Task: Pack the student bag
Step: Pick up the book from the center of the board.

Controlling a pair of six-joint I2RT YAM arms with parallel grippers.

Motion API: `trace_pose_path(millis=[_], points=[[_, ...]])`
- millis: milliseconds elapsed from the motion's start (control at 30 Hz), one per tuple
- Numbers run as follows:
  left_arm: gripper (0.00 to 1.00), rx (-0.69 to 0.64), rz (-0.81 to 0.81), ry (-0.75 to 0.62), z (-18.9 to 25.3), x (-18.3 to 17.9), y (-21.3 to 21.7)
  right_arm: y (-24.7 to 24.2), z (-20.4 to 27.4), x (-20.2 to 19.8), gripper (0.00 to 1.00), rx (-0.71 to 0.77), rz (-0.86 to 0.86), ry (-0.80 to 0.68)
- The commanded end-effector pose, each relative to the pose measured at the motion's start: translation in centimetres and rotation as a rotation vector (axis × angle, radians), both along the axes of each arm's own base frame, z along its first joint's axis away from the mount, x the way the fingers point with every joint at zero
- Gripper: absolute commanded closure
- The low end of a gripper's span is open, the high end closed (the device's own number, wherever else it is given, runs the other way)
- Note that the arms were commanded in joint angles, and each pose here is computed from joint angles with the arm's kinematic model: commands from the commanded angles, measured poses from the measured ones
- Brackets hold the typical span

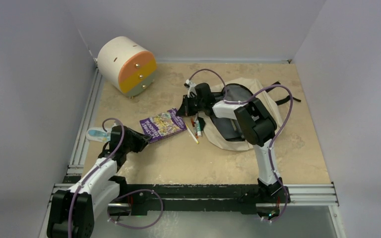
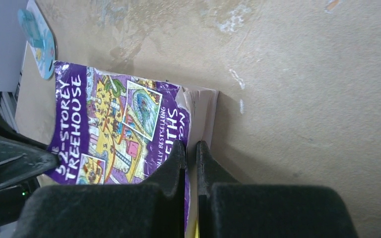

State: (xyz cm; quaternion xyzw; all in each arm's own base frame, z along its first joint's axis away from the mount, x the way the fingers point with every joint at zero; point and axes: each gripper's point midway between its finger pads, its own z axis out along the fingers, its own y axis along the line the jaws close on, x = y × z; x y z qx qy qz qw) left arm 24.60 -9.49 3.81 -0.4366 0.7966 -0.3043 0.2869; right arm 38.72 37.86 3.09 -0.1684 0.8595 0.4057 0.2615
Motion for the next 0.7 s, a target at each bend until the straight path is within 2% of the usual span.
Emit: trace_pose_path(millis=[0,67,133,233,300,533,667], points=[[0.88,0.052,-0.023,-0.170,5.2,3.2,0.2,-3.6,-4.9,-2.0,1.00,-0.172,-0.016,0.095],[0.95,0.066,-0.021,-0.167,5.9,3.2,0.4,-3.4,-4.2,-1.8,0.92,-0.163,-0.011,0.082],[0.99,0.079,-0.012,-0.180,6.8,3.3,0.6,-3.2,-3.4,-1.5,0.78,-0.150,-0.006,0.063],[1.00,0.087,-0.002,-0.206,8.1,3.6,0.8,-2.8,-1.1,-0.4,0.60,-0.137,-0.014,0.001],[1.00,0.093,0.000,-0.210,8.5,3.8,0.9,-2.8,1.0,0.7,0.53,-0.134,-0.028,-0.062],[1.00,0.104,0.003,-0.201,9.3,4.2,1.0,-3.1,9.7,3.1,0.40,-0.088,-0.031,-0.391],[1.00,0.130,-0.020,-0.204,10.0,4.6,1.0,-3.3,14.6,1.7,0.35,-0.014,-0.012,-0.586]])
